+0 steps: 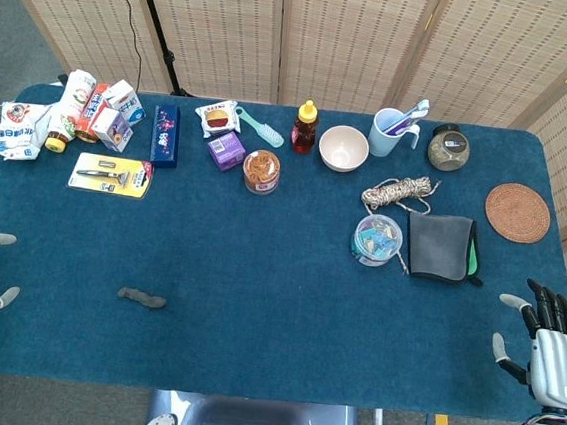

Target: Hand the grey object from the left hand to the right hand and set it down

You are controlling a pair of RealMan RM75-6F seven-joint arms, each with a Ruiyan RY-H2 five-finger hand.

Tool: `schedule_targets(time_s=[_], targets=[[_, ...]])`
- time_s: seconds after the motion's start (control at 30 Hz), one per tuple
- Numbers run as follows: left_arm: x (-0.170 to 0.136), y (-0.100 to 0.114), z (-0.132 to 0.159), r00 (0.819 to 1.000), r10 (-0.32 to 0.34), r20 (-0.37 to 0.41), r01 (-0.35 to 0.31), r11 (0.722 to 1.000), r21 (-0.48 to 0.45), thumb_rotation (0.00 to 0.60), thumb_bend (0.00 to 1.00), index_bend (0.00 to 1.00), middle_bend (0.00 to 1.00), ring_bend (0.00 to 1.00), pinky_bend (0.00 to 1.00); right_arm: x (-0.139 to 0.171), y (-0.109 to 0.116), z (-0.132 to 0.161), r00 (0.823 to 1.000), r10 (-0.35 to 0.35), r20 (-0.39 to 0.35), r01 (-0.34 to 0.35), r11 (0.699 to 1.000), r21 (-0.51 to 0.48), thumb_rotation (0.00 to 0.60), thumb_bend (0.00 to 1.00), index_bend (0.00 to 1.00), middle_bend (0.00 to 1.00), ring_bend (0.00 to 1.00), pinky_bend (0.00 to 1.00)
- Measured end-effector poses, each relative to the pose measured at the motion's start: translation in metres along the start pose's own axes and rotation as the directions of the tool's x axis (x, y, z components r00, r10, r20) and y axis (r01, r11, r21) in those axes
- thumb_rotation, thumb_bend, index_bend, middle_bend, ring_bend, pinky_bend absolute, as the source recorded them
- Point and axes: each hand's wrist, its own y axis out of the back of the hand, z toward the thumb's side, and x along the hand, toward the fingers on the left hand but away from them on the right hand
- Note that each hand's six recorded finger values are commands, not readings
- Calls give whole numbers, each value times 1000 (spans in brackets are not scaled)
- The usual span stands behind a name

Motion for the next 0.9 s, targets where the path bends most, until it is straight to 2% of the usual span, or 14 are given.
schedule_targets(time_s=[0.2, 0.37, 0.5, 0.63, 0.67, 0.9], targets=[[-1, 0, 0, 1000, -1, -1, 1, 1000, -4, 600, 143, 306, 91, 70, 0, 0, 1, 1, 1000, -2, -8, 2, 1000, 0, 600, 427, 276, 74, 4, 0], [-1, 2, -1, 1000, 3, 0, -3, 1000, -1, 600, 232, 306, 92, 79, 0, 2, 3, 1, 1000, -9, -7, 9, 1000, -1, 600, 427, 276, 74, 3, 0], [0, 1, -2, 1000, -13, 2, 13, 1000, 11, 600, 247, 309, 96, 83, 0, 3, 4, 1, 1000, -10, -4, 10, 1000, -3, 600, 428, 276, 74, 3, 0], [2, 1, -1, 1000, -17, 7, 17, 1000, 17, 600, 434, 395, 137, 108, 0, 4, 4, 1, 1000, -10, -4, 10, 1000, -5, 600, 427, 276, 74, 3, 0], [2, 1, 0, 1000, -19, 10, 19, 1000, 20, 600, 453, 407, 144, 113, 0, 4, 4, 1, 1000, -11, -4, 11, 1000, -4, 600, 427, 276, 74, 4, 0], [11, -10, 14, 996, -65, 64, 62, 997, 36, 600, 444, 475, 147, 114, 0, 4, 4, 1, 1000, -9, -4, 9, 1000, -5, 600, 427, 276, 76, 4, 0]])
